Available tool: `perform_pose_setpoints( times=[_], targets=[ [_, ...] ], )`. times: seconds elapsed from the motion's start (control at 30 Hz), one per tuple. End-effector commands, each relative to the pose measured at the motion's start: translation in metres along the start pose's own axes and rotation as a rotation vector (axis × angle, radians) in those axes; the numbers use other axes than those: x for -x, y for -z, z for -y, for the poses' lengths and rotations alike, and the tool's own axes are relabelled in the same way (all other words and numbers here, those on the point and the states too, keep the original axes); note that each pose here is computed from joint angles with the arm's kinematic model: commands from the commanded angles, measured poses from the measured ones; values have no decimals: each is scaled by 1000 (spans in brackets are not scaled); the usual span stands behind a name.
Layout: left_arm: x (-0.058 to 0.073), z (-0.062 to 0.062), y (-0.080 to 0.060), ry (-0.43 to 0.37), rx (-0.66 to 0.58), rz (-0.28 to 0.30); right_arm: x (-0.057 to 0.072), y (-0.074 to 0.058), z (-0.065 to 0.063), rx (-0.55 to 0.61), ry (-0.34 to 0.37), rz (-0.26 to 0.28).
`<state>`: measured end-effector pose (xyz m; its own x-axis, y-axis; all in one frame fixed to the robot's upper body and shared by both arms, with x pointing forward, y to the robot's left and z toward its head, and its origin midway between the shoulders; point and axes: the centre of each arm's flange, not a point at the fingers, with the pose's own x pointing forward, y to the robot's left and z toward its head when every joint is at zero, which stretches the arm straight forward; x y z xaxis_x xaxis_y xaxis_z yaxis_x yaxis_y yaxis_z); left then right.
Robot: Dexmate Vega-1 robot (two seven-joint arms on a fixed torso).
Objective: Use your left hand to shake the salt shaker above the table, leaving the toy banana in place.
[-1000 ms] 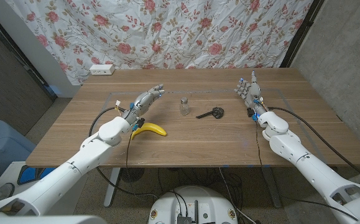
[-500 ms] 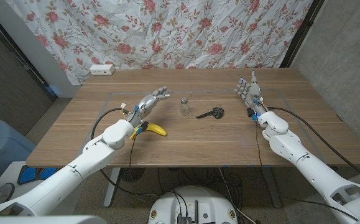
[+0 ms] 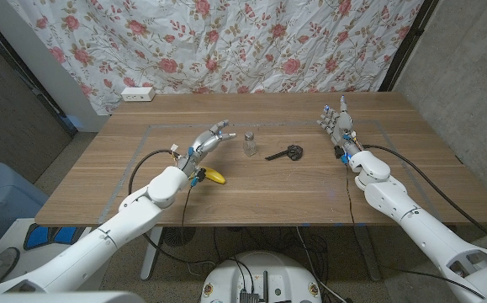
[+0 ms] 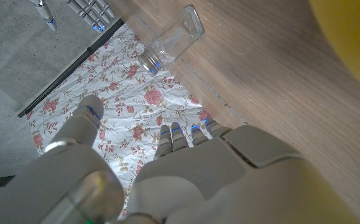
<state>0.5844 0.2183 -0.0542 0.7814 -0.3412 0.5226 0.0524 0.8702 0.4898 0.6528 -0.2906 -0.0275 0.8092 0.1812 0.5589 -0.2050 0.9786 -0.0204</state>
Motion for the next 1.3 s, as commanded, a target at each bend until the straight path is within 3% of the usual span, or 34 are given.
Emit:
perform_pose_setpoints(
  times=[0.03,0.7,1.3],
  targets=[
    [-6,14,6,-15,-27,-18,0,0,0,0,0,0],
    [-18,27,2,-16,-111,-39,0,0,0,0,0,0],
    [-34,44,10,-7,-125,-82,0,0,0,0,0,0]
  ],
)
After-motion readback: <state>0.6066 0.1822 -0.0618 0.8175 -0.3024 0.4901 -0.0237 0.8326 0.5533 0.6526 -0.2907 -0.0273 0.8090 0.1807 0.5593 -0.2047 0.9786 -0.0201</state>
